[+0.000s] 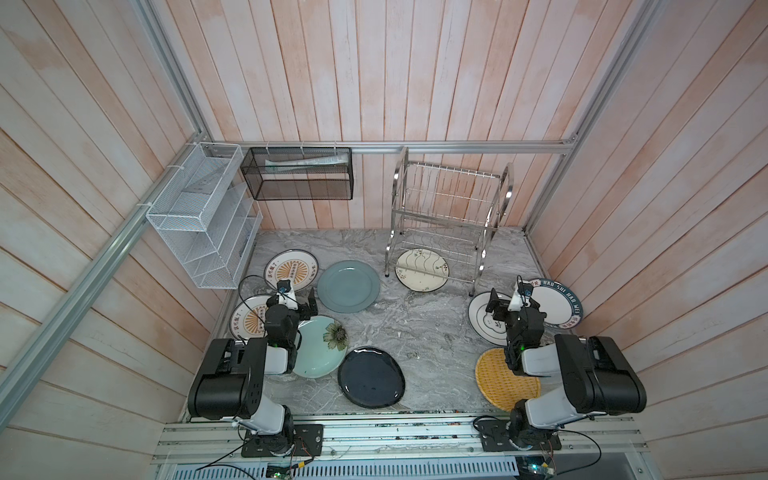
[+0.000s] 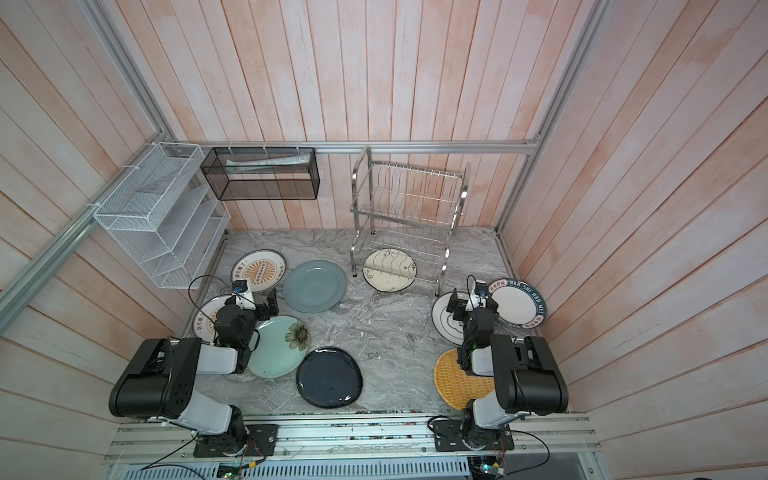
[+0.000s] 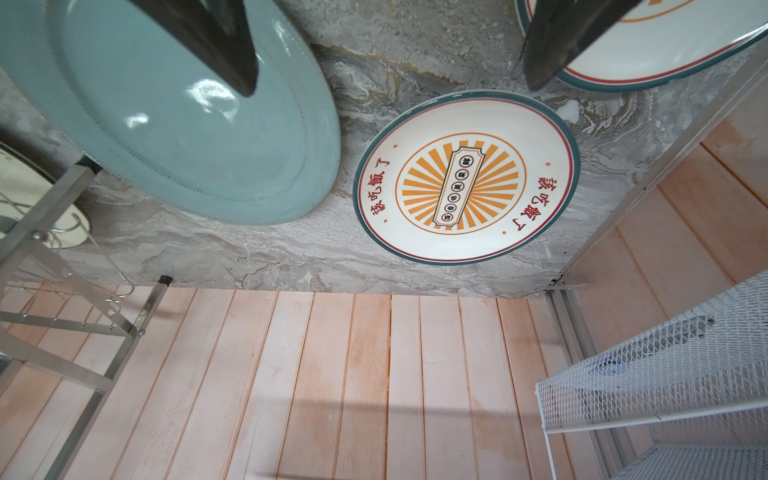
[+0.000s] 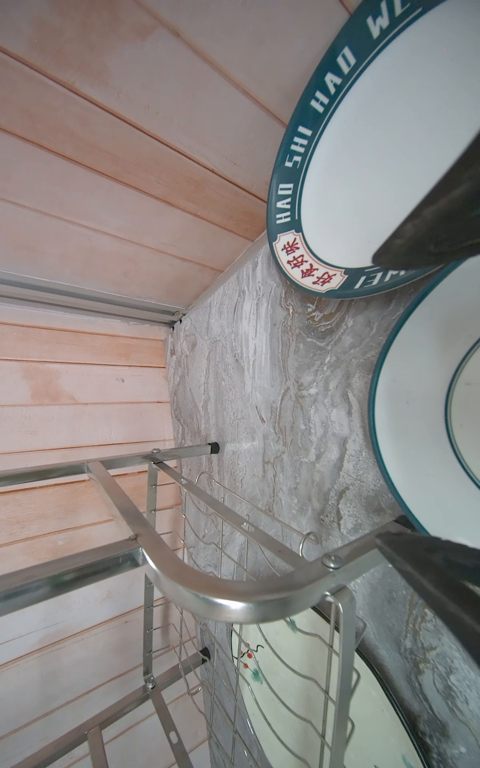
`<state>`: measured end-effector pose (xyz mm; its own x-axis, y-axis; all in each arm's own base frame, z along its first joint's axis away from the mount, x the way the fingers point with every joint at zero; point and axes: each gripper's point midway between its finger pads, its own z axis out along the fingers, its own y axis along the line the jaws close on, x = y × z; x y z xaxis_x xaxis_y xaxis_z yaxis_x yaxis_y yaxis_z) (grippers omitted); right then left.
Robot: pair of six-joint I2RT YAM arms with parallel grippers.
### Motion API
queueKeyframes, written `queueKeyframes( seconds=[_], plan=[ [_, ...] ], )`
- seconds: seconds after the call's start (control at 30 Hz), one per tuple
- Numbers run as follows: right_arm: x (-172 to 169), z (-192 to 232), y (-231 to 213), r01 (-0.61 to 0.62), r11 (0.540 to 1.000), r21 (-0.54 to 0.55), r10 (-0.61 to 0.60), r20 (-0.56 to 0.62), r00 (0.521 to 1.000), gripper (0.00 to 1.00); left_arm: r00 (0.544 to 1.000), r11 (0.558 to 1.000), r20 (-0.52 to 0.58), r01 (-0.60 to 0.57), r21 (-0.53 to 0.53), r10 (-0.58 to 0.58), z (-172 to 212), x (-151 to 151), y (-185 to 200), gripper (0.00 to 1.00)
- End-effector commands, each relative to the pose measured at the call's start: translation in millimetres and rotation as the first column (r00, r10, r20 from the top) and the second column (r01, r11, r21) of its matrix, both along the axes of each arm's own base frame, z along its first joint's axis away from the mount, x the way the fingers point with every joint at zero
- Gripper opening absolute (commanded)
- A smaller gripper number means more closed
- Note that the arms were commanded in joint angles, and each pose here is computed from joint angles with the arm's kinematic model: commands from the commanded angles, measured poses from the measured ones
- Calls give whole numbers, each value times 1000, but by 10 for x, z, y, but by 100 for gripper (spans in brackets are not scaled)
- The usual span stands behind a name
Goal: Load the plates into the dish rack
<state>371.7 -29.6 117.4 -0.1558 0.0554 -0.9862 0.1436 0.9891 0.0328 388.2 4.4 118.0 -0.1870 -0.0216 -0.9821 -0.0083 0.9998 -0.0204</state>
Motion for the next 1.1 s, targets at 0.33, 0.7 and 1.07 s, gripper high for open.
queueKeyframes(
  seconds=[0.33, 0.7, 1.07],
  plan=[
    [34, 67, 1, 4, 1000, -12, -4, 16, 1000, 98, 1000, 1000, 16, 10, 8, -10, 69, 31, -13, 100],
    [36, 74, 1, 4, 1000, -10, -4, 18, 1000, 98, 1000, 1000, 20, 23, -8, -23, 81, 31, 3, 100],
    [-170, 376, -51, 77, 997, 9, -78, 86, 993, 98, 991, 997, 127, -57, 56, 49, 501, -248, -61, 100]
  ],
)
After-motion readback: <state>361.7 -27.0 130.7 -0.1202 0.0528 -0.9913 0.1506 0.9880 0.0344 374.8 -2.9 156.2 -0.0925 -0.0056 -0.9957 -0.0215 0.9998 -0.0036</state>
